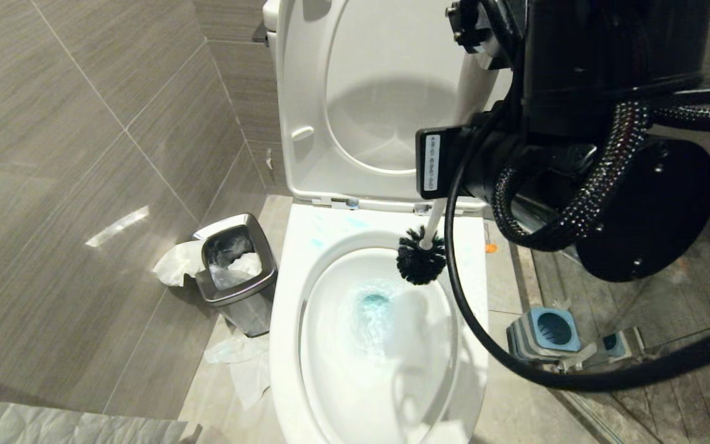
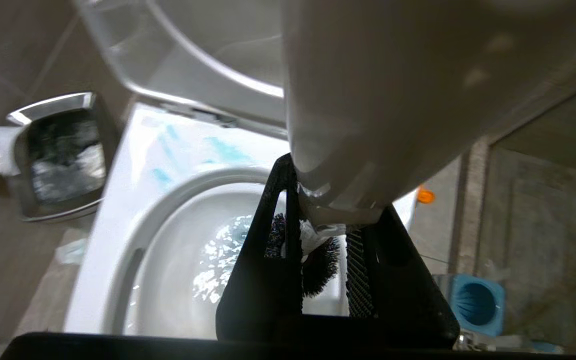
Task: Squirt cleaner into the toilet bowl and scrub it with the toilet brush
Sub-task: Put the toilet brush back
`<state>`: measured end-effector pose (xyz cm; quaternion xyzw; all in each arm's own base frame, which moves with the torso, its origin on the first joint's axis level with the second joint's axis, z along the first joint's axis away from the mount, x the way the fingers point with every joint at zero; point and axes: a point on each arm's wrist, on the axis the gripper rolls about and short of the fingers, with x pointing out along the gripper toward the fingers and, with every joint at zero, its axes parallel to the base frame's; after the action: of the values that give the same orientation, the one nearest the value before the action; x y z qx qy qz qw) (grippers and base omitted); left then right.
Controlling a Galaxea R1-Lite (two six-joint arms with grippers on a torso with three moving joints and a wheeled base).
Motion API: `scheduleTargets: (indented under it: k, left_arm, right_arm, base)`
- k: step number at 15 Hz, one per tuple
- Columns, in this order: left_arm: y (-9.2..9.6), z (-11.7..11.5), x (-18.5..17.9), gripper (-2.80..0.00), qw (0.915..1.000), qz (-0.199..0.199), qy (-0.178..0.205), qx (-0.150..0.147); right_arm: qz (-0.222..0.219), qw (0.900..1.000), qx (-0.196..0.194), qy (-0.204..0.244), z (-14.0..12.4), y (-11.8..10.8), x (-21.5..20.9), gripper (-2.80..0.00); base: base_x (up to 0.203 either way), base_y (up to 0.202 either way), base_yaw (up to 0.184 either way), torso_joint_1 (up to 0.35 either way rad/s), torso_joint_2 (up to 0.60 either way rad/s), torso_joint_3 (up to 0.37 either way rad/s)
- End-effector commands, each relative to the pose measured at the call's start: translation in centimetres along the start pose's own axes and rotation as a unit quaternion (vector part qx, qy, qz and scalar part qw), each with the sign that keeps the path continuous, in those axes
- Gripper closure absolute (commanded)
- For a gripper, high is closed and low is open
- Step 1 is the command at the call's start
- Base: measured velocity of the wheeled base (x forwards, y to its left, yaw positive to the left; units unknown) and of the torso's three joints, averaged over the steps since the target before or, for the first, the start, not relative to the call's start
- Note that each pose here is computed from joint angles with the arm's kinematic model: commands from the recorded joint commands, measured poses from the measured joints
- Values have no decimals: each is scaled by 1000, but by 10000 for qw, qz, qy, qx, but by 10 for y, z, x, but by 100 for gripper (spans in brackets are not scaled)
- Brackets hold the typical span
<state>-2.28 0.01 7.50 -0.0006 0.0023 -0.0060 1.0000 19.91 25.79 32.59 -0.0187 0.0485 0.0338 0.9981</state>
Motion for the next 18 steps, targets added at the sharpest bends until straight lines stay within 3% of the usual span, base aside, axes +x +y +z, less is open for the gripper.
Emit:
scheduleTargets:
  k: [1,7,11,18]
  left_arm:
    - [0,0,0,0,10000,-1,7,-1]
    - [0,0,0,0,10000,-1,7,-1]
    - [0,0,0,0,10000,-1,7,-1]
    - [0,0,0,0,10000,-1,7,-1]
  right_arm:
    - [-427,9991,36,-1,1,-15,15,0]
    - [-710,9971,243,-126,16,-59,15,0]
    - [-944,9946,381,-194,22,-112,12,0]
    - [-860,9955,356,154,-10,-190,-13,0]
  base:
    - [0,0,0,0,0,0]
    - [0,0,0,0,0,0]
    - [0,0,0,0,0,0]
    - [0,0,0,0,0,0]
